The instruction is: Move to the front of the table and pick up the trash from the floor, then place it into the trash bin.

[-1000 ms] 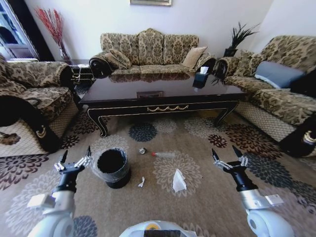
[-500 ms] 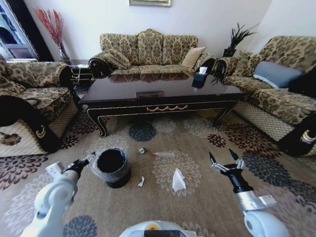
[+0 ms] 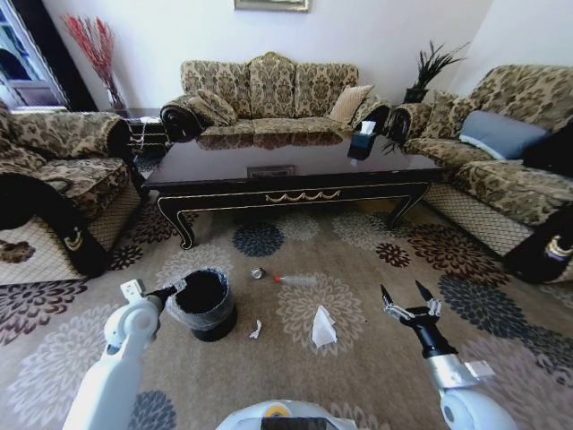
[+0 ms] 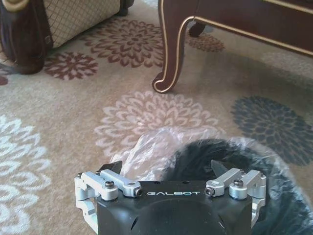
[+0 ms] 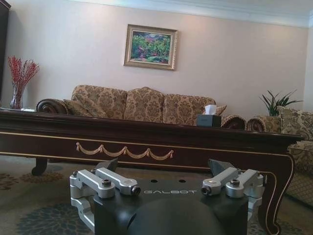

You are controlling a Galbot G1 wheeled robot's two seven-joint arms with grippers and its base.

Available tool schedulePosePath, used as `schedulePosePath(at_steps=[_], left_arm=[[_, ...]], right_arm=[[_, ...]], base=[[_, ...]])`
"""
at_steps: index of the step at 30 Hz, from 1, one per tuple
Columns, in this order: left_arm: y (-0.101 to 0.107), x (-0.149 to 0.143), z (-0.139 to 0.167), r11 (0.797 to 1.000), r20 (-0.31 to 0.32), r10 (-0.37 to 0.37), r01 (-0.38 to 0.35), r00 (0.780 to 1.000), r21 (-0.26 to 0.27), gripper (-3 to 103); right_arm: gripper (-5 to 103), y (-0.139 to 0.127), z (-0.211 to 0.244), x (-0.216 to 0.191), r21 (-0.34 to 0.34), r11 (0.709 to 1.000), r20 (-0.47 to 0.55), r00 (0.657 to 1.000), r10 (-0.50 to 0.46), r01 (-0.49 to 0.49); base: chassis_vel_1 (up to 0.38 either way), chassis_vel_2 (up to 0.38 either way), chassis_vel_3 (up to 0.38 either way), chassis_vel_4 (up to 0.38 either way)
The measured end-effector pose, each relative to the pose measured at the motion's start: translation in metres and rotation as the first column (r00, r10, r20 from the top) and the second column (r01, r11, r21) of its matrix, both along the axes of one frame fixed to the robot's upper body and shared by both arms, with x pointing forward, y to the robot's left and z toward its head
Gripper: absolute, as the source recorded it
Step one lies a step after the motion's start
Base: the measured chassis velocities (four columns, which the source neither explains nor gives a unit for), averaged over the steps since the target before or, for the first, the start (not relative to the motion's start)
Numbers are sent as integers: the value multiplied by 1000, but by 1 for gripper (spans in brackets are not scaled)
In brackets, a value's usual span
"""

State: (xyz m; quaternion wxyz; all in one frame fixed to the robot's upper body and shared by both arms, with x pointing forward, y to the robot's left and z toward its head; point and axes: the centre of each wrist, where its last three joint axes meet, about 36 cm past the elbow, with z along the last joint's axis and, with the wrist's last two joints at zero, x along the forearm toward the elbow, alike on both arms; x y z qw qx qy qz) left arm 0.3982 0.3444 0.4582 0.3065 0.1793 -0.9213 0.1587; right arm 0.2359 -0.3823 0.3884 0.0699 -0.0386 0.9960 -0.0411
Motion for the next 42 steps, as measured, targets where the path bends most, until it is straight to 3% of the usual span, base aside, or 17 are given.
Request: schedulePosePath(at_steps=[7,17,24,28,30,34,36,42], left_arm=[[0,1,-22,1000,-46,5,-5,999,4,100],[-12,22,-56,997,-86,-48,43,995,-65,100],[-15,24,-66,997,-113,-45,38,993,-63,101],[-12,22,-71,998,-132,-34,28,991,-49,89],[-12,22,-73,999,-135,-33,26,990,-48,89],[-11,22,-75,999,-140,-29,22,990,-48,67],[-11,22,-75,999,-140,-29,23,990,-47,67],[-7,13,-73,1000,-143,-23,20,989,-22,40]], right_arm=[[100,-1,-4,1,-4,1000,-5,1000,1,-1],[100,-3,-6,-1,-16,1000,-14,1000,3,-3],[100,-2,-9,-5,-16,1000,-17,1000,-4,4],[100,-2,-12,-6,-16,1000,-20,1000,-13,13],[100,-1,-13,-7,-17,1000,-21,1000,-14,14],[100,0,-15,-8,-19,1000,-24,1000,-17,17],[100,0,-15,-8,-19,1000,-24,1000,-17,17],[100,0,-15,-8,-20,1000,-21,1000,-17,16]], base=[[0,0,0,0],[0,0,0,0],[0,0,0,0],[0,0,0,0],[0,0,0,0],[0,0,0,0],[0,0,0,0],[0,0,0,0]])
